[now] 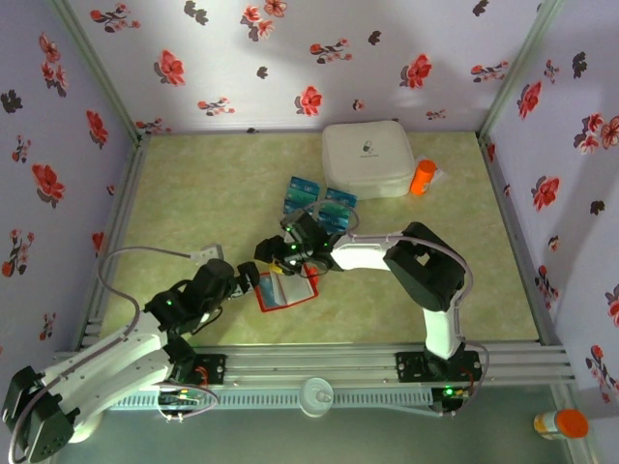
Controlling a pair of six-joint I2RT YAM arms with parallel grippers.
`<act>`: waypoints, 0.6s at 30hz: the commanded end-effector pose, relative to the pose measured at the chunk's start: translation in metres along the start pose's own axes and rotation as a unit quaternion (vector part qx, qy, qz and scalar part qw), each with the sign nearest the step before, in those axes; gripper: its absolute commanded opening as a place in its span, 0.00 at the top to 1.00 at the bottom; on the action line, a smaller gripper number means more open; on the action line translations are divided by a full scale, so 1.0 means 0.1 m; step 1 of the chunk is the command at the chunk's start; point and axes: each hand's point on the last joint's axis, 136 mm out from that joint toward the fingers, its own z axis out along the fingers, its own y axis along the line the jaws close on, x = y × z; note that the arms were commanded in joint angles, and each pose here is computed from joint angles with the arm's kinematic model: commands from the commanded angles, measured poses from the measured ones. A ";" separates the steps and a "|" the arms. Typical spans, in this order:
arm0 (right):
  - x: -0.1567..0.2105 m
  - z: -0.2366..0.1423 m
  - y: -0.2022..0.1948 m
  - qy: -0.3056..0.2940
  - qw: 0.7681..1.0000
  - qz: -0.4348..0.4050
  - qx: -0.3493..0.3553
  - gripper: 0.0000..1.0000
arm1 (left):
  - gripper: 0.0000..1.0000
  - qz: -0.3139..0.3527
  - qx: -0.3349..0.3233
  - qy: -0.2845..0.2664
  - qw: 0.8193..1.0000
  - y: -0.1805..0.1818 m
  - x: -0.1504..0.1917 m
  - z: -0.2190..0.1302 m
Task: Put the credit cards into the card holder
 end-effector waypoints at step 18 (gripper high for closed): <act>0.08 0.25 0.19 0.005 0.999 -0.005 -0.035 0.46 | 0.00 -0.008 -0.015 -0.013 1.000 0.10 -0.08 -0.09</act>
